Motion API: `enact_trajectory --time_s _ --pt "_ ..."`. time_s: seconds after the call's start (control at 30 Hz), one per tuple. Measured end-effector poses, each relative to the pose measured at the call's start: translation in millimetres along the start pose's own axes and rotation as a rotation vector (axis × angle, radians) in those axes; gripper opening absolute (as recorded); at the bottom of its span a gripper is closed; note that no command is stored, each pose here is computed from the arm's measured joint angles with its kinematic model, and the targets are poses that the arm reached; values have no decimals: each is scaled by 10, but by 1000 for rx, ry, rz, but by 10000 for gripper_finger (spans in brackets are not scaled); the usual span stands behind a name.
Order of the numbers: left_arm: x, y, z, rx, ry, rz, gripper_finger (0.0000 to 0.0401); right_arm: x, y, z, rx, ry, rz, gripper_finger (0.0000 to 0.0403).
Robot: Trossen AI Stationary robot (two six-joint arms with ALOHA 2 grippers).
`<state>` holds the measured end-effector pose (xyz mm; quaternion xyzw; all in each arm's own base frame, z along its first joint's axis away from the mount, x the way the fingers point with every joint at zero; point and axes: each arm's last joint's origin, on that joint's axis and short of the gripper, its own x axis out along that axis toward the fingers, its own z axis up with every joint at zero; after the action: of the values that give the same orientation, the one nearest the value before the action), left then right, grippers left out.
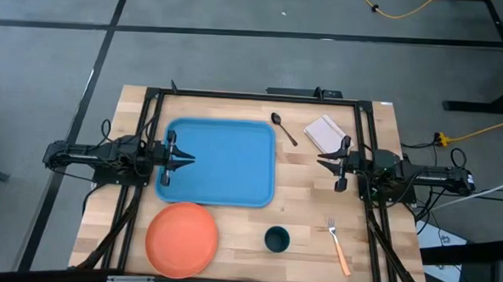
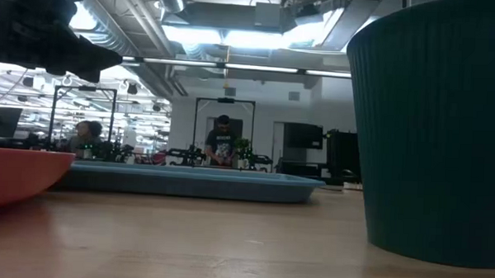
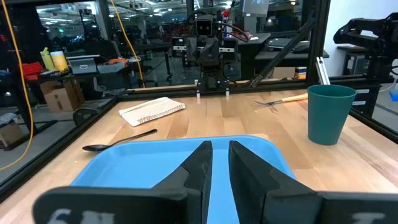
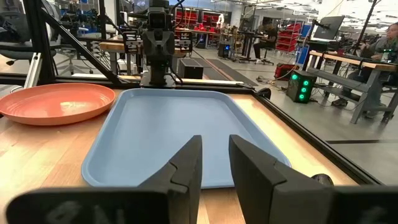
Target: Pick and place plate/cup/fork/spoon on tray
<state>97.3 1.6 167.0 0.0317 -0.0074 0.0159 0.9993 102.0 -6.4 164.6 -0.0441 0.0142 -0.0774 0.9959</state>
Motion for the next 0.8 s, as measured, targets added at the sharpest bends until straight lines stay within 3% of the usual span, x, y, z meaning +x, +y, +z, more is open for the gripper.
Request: enact_trajectory --time_s 0.3,0.47,0.8 --pt "0 0 0 0 0 0 47 0 0 1 -5 -1 0 86" --pt "0 0 0 0 0 0 47 0 -2 3 -133 -2 -6 86" --pt "0 0 -1 0 1 0 47 0 -4 15 -126 -14 -9 86"
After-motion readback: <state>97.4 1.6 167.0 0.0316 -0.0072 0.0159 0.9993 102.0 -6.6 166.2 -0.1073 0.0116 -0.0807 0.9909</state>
